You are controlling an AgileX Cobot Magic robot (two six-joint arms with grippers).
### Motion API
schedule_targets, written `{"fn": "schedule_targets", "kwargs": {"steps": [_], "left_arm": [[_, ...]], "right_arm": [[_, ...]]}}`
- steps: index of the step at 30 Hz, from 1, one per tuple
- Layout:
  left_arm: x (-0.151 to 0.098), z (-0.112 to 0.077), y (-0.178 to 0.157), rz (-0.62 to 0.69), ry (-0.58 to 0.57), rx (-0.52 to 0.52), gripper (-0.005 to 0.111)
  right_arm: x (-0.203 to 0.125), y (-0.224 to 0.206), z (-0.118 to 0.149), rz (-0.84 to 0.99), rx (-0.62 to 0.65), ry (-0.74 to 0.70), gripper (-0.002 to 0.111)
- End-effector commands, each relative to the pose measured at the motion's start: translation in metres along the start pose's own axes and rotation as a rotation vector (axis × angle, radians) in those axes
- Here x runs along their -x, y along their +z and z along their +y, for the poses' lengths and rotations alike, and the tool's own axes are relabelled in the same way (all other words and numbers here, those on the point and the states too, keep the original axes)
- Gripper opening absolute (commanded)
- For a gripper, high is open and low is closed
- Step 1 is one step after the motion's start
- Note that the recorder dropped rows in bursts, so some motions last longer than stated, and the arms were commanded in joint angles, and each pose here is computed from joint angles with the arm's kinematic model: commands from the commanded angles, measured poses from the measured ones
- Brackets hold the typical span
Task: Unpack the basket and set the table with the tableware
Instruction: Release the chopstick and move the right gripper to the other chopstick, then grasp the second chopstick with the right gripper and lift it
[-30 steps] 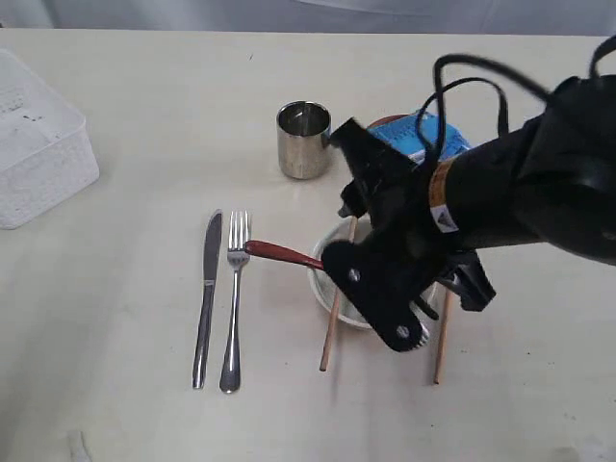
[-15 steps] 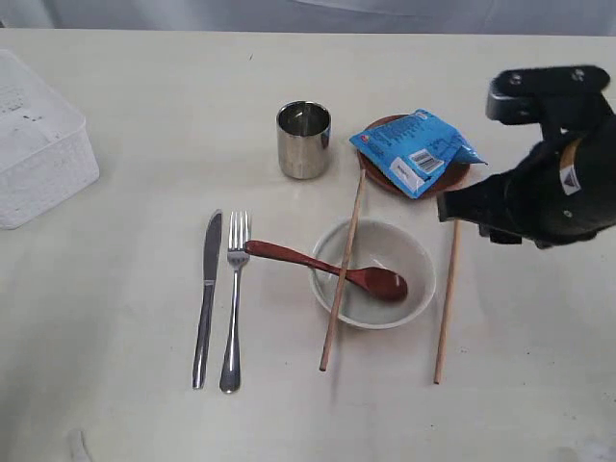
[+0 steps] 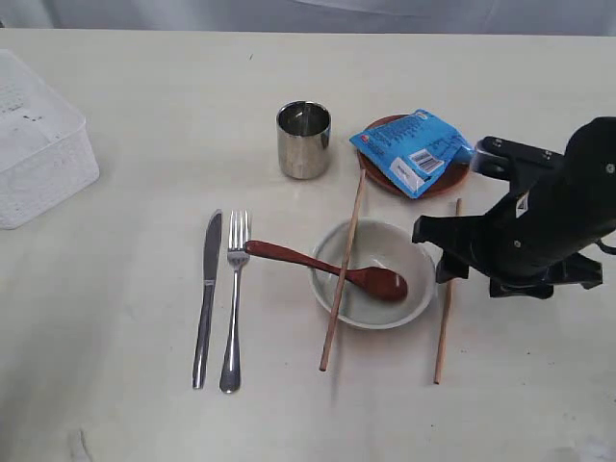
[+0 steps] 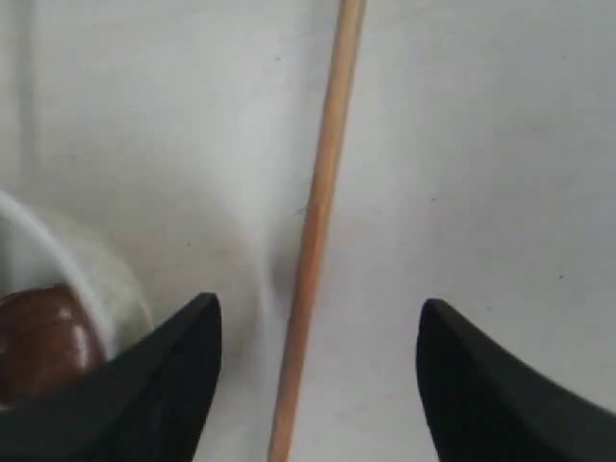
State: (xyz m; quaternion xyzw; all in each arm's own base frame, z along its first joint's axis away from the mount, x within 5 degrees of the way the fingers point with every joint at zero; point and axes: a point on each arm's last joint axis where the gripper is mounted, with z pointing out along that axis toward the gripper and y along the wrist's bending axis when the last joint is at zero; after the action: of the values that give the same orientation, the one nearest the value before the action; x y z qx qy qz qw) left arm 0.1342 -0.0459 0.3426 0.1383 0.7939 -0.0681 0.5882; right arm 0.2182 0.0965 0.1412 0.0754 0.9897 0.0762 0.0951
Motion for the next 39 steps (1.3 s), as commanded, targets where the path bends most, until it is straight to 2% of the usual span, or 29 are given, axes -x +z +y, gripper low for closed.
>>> {"fn": "schedule_targets", "kwargs": {"steps": [1, 14, 21, 26, 29, 38, 39], "left_arm": [[-0.001, 0.0, 0.0, -0.006, -0.008, 0.001, 0.0], [0.0, 0.0, 0.0, -0.008, -0.011, 0.0, 0.0], [-0.001, 0.0, 0.0, -0.002, -0.011, 0.002, 0.0], [-0.001, 0.0, 0.0, 0.001, -0.009, 0.003, 0.0], [-0.001, 0.0, 0.0, 0.001, -0.009, 0.003, 0.0], [-0.001, 0.0, 0.0, 0.001, -0.009, 0.003, 0.0], [-0.001, 0.0, 0.0, 0.001, -0.009, 0.003, 0.0]], "right_arm": [[0.007, 0.014, -0.012, 0.018, -0.027, 0.04, 0.057], [0.014, 0.032, -0.015, 0.006, -0.032, 0.027, 0.057], [0.04, 0.022, -0.001, -0.043, -0.01, -0.01, 0.057], [0.052, 0.028, 0.005, 0.005, -0.035, -0.014, 0.057], [0.056, 0.037, 0.006, 0.047, -0.061, -0.025, 0.048], [0.056, 0.044, 0.0, 0.068, -0.129, -0.124, 0.001], [0.056, 0.044, 0.0, 0.074, -0.134, -0.134, 0.0]]}}
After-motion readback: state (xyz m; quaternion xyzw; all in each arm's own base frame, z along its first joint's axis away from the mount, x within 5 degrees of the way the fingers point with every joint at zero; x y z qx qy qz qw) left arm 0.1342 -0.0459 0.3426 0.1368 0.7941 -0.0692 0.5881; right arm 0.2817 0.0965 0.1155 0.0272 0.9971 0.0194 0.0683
